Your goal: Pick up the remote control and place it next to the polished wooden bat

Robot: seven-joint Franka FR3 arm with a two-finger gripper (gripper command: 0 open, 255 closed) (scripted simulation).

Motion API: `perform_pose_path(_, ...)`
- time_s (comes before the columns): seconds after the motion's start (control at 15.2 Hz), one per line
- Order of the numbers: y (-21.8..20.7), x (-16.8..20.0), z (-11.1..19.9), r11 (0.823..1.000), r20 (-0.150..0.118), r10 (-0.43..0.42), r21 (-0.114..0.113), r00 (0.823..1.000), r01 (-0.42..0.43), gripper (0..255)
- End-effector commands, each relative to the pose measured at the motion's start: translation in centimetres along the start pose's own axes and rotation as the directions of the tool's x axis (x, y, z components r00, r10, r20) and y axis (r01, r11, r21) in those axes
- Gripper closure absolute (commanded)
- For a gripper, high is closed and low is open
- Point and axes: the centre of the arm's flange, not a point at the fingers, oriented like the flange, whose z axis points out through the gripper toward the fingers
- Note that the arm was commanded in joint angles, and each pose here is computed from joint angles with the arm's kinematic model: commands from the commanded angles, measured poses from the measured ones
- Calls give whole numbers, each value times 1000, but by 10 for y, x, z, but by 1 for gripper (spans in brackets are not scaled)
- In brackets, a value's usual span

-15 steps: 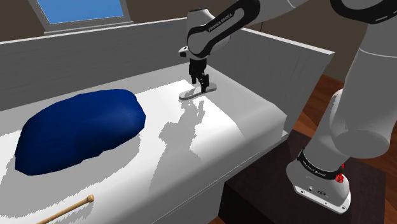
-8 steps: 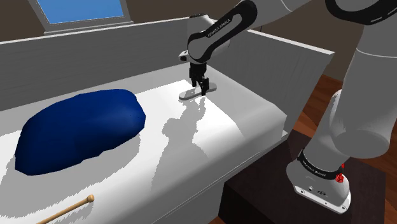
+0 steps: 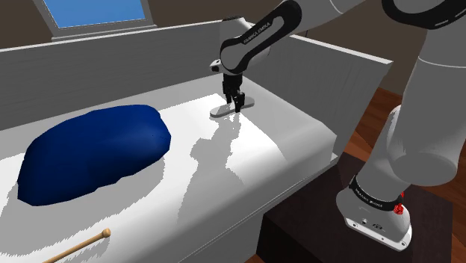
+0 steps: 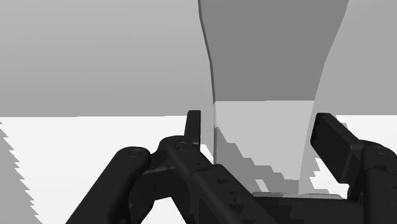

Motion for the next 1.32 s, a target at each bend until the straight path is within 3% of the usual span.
perform_pose_path(0.0, 0, 0, 0, 1000, 0, 0, 0, 1000, 0, 255)
perform_pose_path(0.26, 0, 0, 0, 1000, 0, 0, 0, 1000, 0, 255)
perform_pose_path(1.25, 2, -1, -79, 1000, 0, 0, 0, 1000, 0, 255)
